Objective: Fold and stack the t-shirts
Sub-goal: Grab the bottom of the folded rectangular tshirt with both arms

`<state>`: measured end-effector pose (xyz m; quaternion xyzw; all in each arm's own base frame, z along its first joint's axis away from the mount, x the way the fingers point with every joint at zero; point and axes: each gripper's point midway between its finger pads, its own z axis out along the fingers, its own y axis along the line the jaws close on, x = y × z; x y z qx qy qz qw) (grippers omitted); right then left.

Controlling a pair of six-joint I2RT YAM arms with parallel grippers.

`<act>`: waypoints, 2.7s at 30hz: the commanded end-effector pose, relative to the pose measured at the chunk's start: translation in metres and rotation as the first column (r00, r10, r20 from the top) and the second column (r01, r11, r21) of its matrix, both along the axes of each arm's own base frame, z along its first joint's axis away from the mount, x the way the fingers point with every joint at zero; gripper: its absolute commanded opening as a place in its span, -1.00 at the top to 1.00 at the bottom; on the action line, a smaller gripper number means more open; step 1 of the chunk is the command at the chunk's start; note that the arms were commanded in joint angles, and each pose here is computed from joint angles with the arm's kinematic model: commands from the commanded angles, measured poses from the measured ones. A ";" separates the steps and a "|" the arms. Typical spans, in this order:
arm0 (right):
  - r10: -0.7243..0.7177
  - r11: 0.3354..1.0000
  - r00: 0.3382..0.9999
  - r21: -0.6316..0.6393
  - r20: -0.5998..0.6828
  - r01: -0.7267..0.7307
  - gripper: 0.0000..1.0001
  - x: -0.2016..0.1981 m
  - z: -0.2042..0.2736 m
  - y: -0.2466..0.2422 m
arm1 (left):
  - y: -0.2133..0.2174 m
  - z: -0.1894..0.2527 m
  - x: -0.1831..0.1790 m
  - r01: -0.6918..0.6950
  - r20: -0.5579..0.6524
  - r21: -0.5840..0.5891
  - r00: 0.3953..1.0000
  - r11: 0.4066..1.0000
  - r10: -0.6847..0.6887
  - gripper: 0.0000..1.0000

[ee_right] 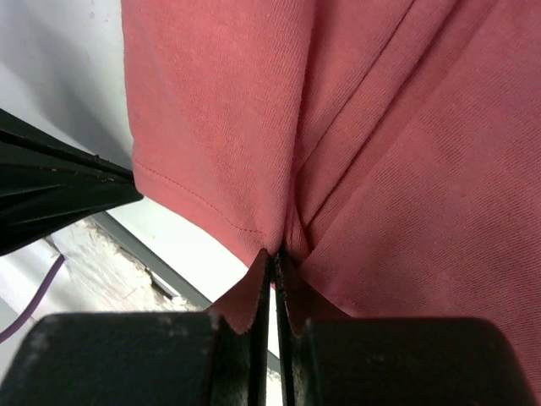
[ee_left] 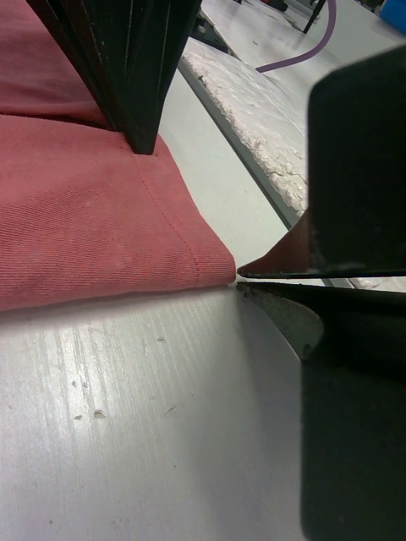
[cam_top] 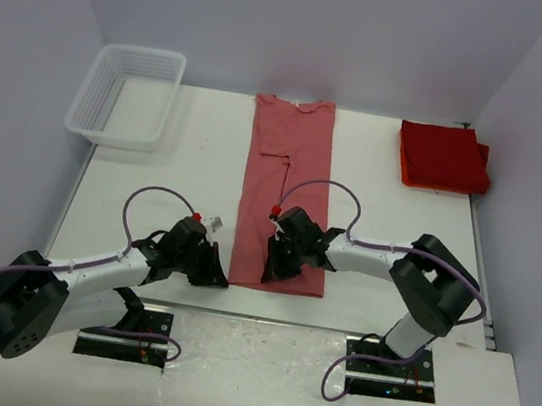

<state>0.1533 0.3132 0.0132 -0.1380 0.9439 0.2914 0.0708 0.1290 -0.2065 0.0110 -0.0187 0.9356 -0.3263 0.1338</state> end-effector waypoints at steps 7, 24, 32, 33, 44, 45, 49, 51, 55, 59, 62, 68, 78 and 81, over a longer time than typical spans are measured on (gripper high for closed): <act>0.003 1.000 1.000 -0.018 -0.008 -0.003 0.84 -0.004 -0.012 0.007 | 0.004 0.011 -0.002 -0.002 0.016 0.010 1.000 1.000 0.002 0.93; -0.004 1.000 0.979 0.011 0.202 0.002 -0.05 -0.009 0.078 0.001 | 0.016 0.026 0.017 -0.055 0.104 0.095 0.994 0.994 0.045 0.61; -0.121 0.993 0.959 0.014 0.257 0.121 -0.82 -0.015 0.098 -0.041 | 0.010 0.007 0.013 -0.021 0.066 0.084 0.998 0.996 0.015 0.07; -0.130 0.991 0.959 -0.002 0.252 0.135 -0.84 -0.018 0.091 -0.048 | 0.009 0.007 0.014 -0.021 0.069 0.081 0.997 0.997 0.015 0.06; -0.335 0.934 0.925 -0.067 0.181 0.351 -0.86 -0.031 0.046 -0.095 | 0.003 -0.005 0.009 0.013 0.030 0.065 0.999 0.998 -0.015 0.02; -0.348 0.926 0.920 -0.090 0.179 0.367 -0.86 -0.033 0.038 -0.101 | 0.003 -0.004 0.009 0.013 0.031 0.063 0.999 0.998 -0.015 0.02; -0.414 0.886 0.889 -0.140 0.194 0.443 -0.86 -0.030 0.028 -0.116 | 0.004 -0.005 0.008 0.016 0.028 0.068 0.999 0.998 -0.018 0.02; -0.430 0.871 0.876 -0.153 0.218 0.466 -0.86 -0.026 0.028 -0.121 | 0.004 -0.006 0.007 0.019 0.025 0.068 0.999 0.997 -0.021 0.03; -0.468 0.842 0.852 -0.175 0.236 0.511 -0.86 -0.017 0.028 -0.131 | 0.004 -0.007 0.007 0.020 0.022 0.067 1.000 0.998 -0.021 0.11; -0.503 0.820 0.834 -0.181 0.226 0.543 -0.86 -0.010 0.024 -0.141 | 0.004 -0.010 0.006 0.021 0.018 0.070 1.000 0.997 -0.023 0.30; -0.509 0.818 0.830 -0.174 0.227 0.548 -0.86 -0.005 0.024 -0.146 | 0.006 -0.016 0.003 0.023 -0.001 0.078 1.000 0.997 -0.023 0.46; -0.530 0.814 0.822 -0.145 0.208 0.562 -0.86 -0.001 0.022 -0.152 | 0.004 -0.021 0.001 0.031 -0.020 0.077 0.999 0.997 -0.029 0.69; -0.528 0.834 0.839 -0.105 0.134 0.542 -0.84 -0.009 0.007 -0.139 | 0.005 -0.019 0.001 0.034 -0.015 0.076 0.999 0.997 -0.033 1.00; -0.538 0.828 0.832 -0.097 0.135 0.552 -0.78 -0.007 0.006 -0.138 | 0.005 -0.018 -0.001 0.037 -0.015 0.073 0.999 0.997 -0.036 1.00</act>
